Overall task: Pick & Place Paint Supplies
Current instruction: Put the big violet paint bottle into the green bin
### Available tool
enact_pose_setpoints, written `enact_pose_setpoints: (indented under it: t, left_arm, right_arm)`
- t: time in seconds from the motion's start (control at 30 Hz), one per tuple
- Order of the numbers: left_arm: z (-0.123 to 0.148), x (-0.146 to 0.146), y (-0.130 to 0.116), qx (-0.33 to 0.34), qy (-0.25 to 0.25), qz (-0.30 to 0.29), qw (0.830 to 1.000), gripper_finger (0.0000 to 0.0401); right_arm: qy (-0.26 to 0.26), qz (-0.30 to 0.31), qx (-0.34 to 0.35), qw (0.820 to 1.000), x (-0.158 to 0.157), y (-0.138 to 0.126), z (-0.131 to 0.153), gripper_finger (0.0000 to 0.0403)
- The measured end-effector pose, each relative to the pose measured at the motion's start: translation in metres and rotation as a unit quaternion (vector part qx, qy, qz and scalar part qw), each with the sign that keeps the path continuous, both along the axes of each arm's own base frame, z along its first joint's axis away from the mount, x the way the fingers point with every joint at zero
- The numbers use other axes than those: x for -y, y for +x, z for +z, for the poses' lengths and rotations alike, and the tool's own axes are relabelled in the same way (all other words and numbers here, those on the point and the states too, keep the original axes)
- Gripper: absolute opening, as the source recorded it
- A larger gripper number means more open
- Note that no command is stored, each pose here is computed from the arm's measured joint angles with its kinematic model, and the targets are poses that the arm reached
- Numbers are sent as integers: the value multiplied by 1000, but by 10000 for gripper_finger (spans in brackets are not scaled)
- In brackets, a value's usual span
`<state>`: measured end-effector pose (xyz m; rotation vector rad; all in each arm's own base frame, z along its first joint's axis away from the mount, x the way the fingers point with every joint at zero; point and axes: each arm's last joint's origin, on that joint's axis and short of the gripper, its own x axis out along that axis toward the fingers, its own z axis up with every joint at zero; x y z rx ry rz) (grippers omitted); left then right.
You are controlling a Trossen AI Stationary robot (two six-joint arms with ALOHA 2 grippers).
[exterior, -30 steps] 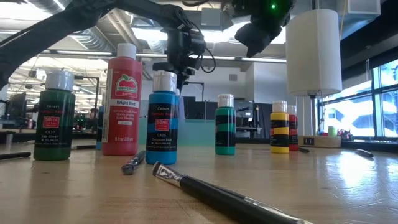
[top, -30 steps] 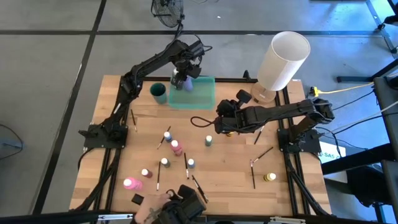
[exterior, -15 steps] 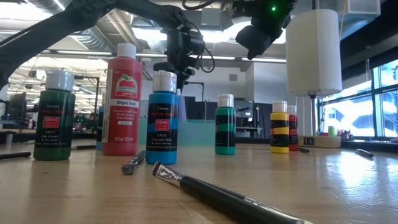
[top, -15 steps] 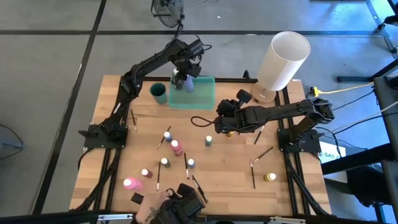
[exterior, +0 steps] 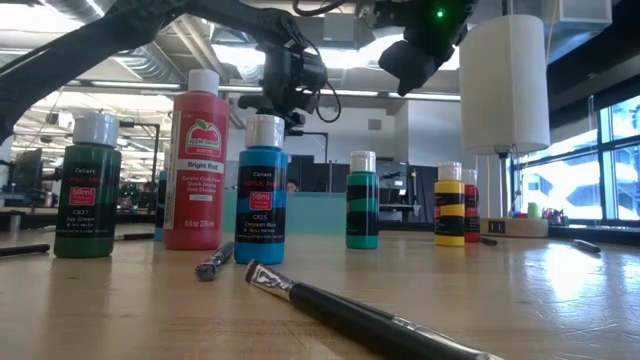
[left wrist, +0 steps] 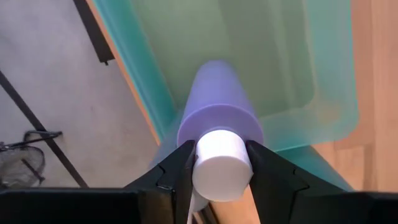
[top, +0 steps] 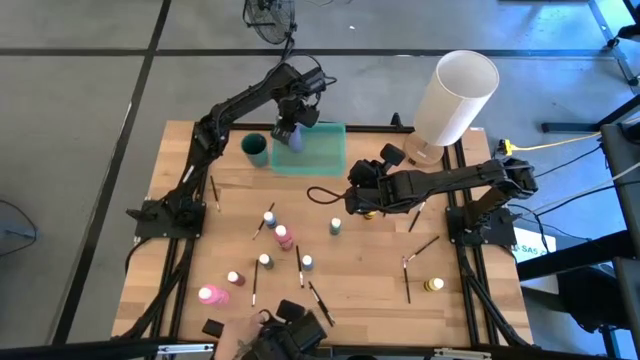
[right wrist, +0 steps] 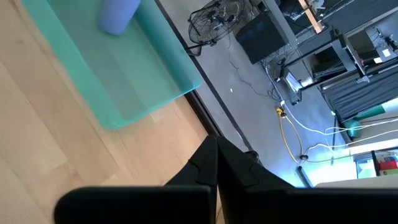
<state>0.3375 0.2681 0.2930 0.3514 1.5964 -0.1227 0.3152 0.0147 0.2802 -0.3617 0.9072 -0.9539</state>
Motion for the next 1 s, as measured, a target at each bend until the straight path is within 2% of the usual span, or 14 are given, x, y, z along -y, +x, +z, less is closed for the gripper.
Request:
enact_pose_setpoints:
  t: [0.27,0.57,0.67,1.0]
  left_arm:
    - [0,0,0,14,2,91,996,128]
    - [0,1,1,35,-7,191,981,127]
    - [0,1,1,43,-19,205,978,127]
    - [-2,6,5,35,-3,226,974,127]
  right_arm:
    - [3,1,-1,1000,0,0,0,1]
    - [4,1,-2,1000,0,0,0,1]
    - [4,1,-2,1000,0,0,0,1]
    - [12,4,-5,1000,0,0,-1,1]
